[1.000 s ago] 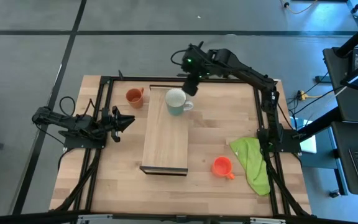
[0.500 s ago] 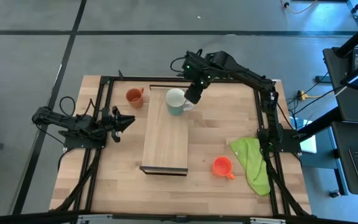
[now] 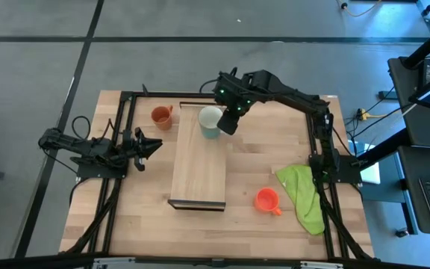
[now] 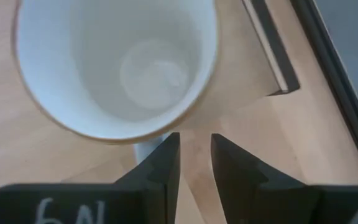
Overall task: Stack small to large cups/mugs on shelf
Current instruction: Put the blue mug on the shelf
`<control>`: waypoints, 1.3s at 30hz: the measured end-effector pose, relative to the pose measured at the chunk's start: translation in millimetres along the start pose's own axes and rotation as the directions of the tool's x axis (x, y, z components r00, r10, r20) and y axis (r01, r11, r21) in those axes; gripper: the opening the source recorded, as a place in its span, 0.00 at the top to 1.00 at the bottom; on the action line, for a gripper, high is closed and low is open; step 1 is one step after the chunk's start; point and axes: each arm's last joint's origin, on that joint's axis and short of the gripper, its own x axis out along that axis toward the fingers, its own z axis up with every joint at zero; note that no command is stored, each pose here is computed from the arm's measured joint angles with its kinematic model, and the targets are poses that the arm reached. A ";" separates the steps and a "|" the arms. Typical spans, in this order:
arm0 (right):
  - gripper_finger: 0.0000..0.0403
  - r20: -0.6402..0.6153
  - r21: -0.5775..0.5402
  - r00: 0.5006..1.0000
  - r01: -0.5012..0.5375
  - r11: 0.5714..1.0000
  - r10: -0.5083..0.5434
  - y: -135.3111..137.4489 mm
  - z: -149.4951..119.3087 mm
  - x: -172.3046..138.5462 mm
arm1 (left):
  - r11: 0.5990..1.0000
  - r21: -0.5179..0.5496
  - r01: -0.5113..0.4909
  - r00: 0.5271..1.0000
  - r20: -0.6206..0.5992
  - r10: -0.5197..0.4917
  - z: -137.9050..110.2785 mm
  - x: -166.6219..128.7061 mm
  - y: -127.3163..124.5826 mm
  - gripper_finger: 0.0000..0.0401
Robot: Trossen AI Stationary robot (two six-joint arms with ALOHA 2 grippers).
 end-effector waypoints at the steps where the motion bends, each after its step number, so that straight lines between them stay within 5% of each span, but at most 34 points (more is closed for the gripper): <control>1: 0.77 0.005 -0.002 1.000 -0.002 1.000 0.002 1.3 0.2 0.0 | 1.000 0.000 0.000 1.000 0.000 0.000 0.0 0.0 0.0 0.83; 39: 0.77 0.086 0.001 0.993 -0.085 0.996 0.084 6.8 15.4 14.8 | 1.000 -0.003 -0.001 1.000 -0.004 0.001 -0.4 0.0 0.2 0.83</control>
